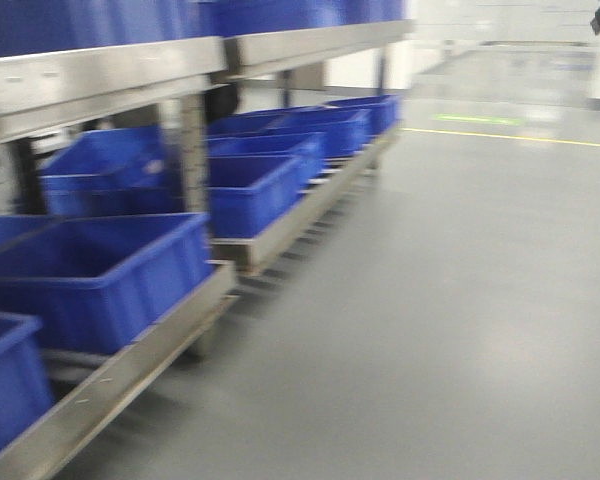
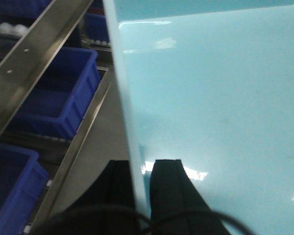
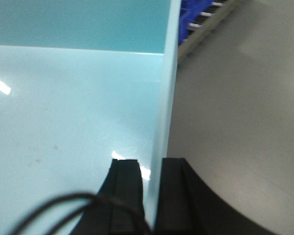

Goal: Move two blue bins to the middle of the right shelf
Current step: 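Drive across the floor past the red table carrying the teal bin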

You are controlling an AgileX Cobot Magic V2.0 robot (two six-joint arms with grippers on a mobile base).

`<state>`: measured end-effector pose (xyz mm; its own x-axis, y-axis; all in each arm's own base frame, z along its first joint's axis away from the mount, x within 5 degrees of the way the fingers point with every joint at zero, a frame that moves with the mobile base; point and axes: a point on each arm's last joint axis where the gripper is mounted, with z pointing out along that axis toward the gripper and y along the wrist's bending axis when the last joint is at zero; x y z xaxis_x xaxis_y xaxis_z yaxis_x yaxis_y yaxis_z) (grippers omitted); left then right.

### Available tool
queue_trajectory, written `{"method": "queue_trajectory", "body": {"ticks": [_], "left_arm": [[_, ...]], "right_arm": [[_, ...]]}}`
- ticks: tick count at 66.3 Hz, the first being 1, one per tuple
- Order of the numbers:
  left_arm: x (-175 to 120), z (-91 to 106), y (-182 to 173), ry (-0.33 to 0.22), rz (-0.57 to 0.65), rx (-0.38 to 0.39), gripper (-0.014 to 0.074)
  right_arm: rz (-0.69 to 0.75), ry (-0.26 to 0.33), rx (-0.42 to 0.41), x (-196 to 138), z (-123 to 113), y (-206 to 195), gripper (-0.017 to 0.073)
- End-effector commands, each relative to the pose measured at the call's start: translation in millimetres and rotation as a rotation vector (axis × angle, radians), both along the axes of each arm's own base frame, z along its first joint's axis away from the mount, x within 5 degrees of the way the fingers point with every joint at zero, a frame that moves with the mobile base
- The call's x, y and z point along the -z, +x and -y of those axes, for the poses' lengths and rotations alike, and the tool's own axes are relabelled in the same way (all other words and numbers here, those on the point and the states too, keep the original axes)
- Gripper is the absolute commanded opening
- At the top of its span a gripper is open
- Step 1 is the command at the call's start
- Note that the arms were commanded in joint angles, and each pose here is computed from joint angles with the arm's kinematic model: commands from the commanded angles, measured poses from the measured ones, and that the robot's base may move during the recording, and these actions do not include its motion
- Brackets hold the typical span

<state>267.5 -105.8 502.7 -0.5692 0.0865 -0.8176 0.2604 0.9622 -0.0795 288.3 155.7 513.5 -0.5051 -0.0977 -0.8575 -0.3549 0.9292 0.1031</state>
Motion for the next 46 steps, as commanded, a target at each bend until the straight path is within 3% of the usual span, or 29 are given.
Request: {"method": "queue_trajectory", "body": {"ticks": [1, 46], "left_arm": [[-11.1, 3.9, -6.8, -0.065, 0.048, 0.041, -0.0111], [-11.1, 3.9, -6.8, -0.065, 0.048, 0.041, -0.0111]], "right_arm": [[0.081, 0.057, -0.030, -13.3, -1.8, -4.6, -0.0151], [0.081, 0.057, -0.030, -13.3, -1.8, -4.6, -0.0151]]}}
